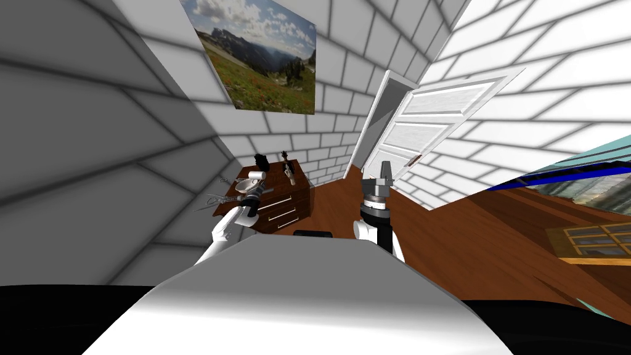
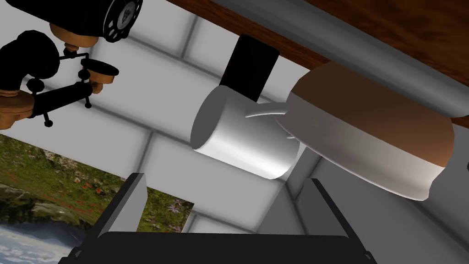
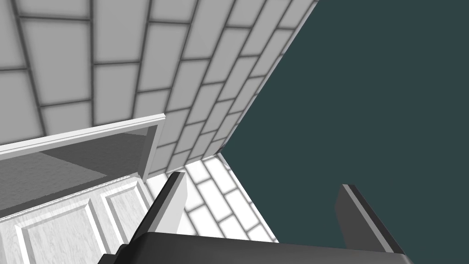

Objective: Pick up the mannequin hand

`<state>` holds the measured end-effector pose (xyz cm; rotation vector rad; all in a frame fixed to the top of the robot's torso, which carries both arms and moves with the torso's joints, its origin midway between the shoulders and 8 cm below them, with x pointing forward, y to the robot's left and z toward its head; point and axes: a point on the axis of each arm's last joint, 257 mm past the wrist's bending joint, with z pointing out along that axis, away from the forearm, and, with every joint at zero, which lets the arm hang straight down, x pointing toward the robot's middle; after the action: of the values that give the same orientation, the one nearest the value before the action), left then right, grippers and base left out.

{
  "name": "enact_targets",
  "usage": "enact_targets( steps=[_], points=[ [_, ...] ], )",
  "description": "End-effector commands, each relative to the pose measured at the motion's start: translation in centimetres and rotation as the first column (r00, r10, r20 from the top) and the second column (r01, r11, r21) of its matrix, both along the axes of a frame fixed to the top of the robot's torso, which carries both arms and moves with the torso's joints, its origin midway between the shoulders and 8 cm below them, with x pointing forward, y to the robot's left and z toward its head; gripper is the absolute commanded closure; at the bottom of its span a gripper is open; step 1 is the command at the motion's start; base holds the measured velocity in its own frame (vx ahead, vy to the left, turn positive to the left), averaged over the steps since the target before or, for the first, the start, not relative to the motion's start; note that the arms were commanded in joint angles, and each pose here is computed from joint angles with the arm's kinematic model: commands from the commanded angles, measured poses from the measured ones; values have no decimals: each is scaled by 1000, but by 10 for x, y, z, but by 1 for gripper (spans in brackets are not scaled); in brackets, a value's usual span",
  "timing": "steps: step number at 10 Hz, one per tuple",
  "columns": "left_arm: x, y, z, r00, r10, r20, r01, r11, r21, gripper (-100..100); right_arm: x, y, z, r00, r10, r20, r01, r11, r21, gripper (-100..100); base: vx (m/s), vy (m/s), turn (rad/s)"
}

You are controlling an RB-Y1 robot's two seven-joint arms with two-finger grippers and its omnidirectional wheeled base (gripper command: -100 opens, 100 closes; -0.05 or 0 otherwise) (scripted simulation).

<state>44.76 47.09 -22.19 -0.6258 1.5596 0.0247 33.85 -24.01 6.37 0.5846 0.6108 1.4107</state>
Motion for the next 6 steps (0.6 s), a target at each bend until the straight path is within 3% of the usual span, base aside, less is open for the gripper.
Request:
enact_targets(
  steps=[1,2,6],
  points=[
    [0,1,2,1000,0,-2,0,1000,27,-100,0,0,0,1000,0,0,0,1000,0,0,0,0,0],
    [-22,33,1,998,55,-39,-50,993,106,-100,0,0,0,1000,0,0,0,1000,0,0,-11,-4,-145],
    [-22,34,10,997,56,-44,-45,977,208,-100,0,0,0,1000,0,0,0,1000,0,0,0,4,-17]
  ],
)
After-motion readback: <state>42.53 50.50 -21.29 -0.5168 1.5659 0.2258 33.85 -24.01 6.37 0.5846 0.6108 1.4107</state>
